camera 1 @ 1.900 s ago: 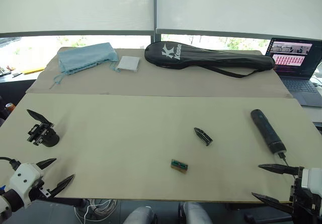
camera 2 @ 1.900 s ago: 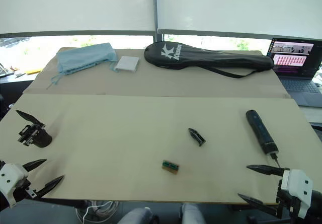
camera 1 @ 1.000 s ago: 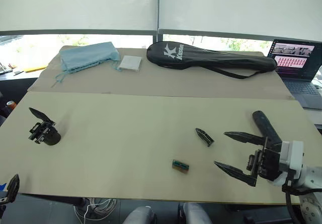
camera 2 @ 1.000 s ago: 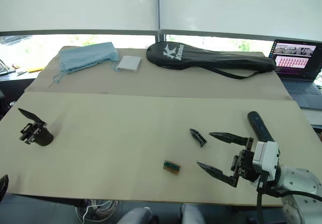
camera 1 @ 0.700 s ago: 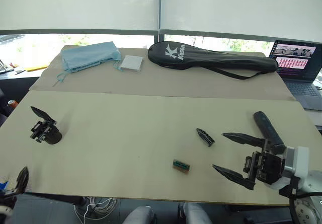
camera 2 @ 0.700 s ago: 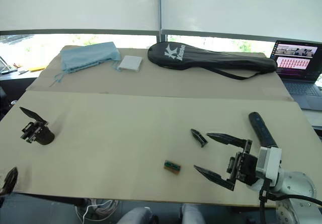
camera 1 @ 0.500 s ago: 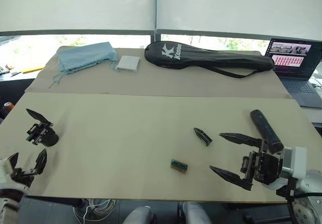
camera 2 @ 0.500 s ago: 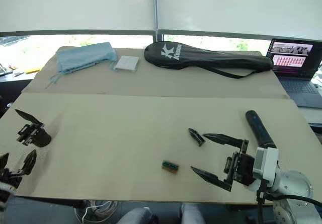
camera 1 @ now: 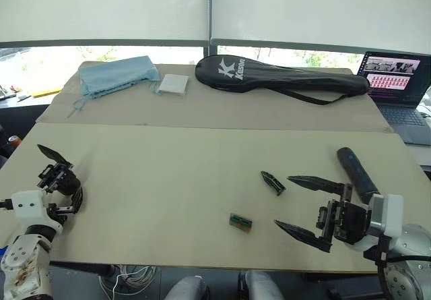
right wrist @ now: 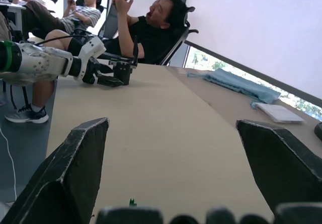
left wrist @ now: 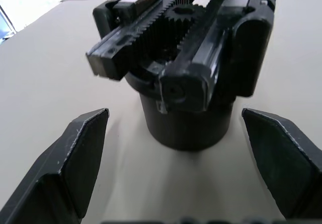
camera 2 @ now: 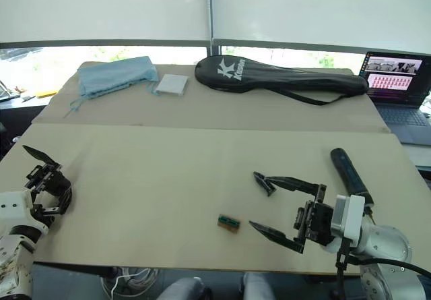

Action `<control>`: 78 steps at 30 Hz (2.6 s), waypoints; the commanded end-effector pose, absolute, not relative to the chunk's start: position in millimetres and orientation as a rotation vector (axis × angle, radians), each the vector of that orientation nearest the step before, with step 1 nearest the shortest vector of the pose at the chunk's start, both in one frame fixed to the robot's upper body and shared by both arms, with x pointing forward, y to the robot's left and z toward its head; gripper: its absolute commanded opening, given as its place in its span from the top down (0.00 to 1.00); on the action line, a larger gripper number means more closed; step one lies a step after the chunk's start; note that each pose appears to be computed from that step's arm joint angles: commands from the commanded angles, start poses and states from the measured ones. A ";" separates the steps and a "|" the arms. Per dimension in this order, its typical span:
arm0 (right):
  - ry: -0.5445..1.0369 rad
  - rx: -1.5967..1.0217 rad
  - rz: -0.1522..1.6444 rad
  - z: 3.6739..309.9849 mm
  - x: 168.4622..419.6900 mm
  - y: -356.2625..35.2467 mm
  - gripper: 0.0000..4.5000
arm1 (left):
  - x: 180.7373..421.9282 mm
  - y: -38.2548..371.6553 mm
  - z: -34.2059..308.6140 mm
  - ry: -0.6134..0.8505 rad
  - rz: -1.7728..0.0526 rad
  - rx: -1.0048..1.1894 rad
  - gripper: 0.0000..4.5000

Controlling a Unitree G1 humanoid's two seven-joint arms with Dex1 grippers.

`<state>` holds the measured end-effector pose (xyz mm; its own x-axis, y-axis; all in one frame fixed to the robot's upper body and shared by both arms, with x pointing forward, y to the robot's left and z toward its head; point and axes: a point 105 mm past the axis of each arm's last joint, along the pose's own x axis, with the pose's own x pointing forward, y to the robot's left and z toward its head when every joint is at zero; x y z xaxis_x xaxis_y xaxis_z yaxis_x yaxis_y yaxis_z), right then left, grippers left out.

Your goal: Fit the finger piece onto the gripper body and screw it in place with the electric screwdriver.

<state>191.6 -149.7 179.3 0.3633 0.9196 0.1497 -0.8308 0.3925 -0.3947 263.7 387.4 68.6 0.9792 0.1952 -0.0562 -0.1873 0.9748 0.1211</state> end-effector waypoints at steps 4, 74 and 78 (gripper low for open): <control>-0.413 -0.307 1.133 183.4 187.6 -152.4 0.01 | 271.8 386.2 70.6 0.067 0.155 0.140 0.00; -0.284 -0.343 0.998 166.7 155.3 -170.0 0.00 | 314.1 51.0 65.0 -0.014 -0.974 0.260 0.05; -0.282 -0.345 0.999 166.5 154.9 -170.1 0.00 | 312.3 60.2 65.9 0.002 -1.002 0.264 0.01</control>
